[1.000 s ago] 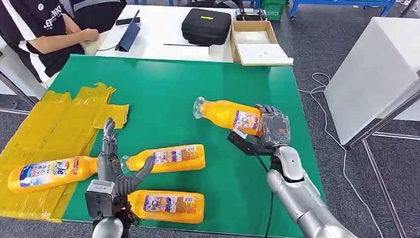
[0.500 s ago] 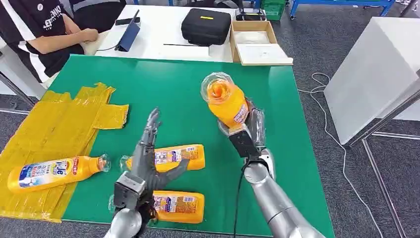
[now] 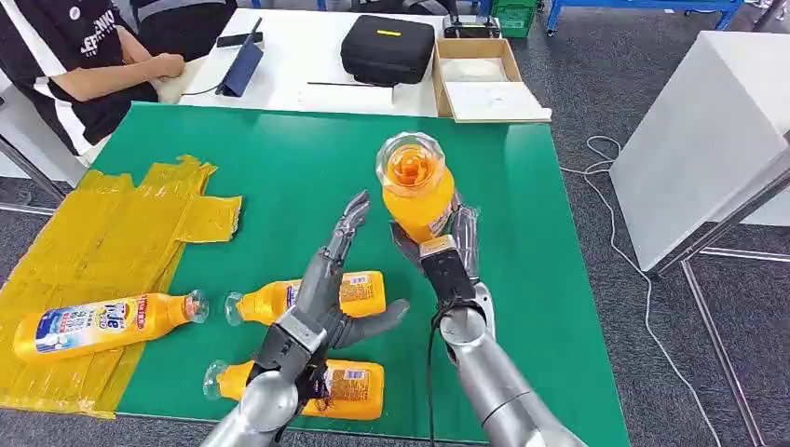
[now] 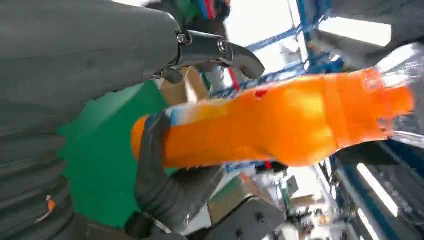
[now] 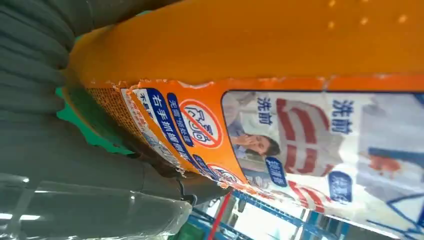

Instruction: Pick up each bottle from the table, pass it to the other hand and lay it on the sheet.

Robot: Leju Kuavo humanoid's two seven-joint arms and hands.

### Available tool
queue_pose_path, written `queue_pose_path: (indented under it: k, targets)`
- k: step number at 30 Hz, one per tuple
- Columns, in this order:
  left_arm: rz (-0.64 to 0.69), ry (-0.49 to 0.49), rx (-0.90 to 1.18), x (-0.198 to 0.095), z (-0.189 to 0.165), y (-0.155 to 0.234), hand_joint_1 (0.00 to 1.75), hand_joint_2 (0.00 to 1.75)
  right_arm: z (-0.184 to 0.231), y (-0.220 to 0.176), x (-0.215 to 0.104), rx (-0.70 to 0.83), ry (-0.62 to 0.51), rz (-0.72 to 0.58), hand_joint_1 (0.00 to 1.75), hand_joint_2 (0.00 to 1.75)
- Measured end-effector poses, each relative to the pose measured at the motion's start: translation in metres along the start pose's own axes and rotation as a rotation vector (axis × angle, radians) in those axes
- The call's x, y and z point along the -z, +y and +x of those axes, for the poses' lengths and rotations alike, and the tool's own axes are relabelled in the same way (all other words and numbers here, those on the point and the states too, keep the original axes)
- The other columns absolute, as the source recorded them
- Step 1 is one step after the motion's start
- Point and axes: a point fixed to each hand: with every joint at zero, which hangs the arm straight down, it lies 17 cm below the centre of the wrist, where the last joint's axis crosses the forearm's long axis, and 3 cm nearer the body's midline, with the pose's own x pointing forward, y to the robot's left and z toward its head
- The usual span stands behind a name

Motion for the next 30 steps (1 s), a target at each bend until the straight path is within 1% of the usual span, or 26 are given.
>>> queue_pose_path:
  k: [6, 15, 20, 25, 30]
  targets:
    - [-0.041, 0.021, -0.081, 0.029, -0.001, -0.011, 0.00, 1.75, 0.016, 0.010, 0.004, 0.054, -0.020, -0.009, 1.75, 1.75]
    - [-0.047, 0.030, -0.111, 0.047, -0.006, -0.008, 0.00, 1.75, 0.020, 0.019, 0.014, 0.063, -0.016, 0.001, 1.75, 1.75]
    - [-0.048, 0.033, -0.104, 0.049, -0.012, -0.007, 0.00, 1.75, 0.015, 0.024, 0.010, 0.086, 0.005, 0.023, 1.75, 1.75]
    - [-0.043, 0.047, -0.097, 0.045, -0.021, -0.007, 0.00, 1.75, 0.003, 0.025, -0.006, 0.069, 0.022, 0.053, 1.75, 1.75]
    - [-0.046, 0.058, -0.095, 0.042, -0.025, -0.011, 0.00, 1.75, -0.005, 0.020, -0.020, 0.074, 0.038, 0.056, 1.75, 1.75]
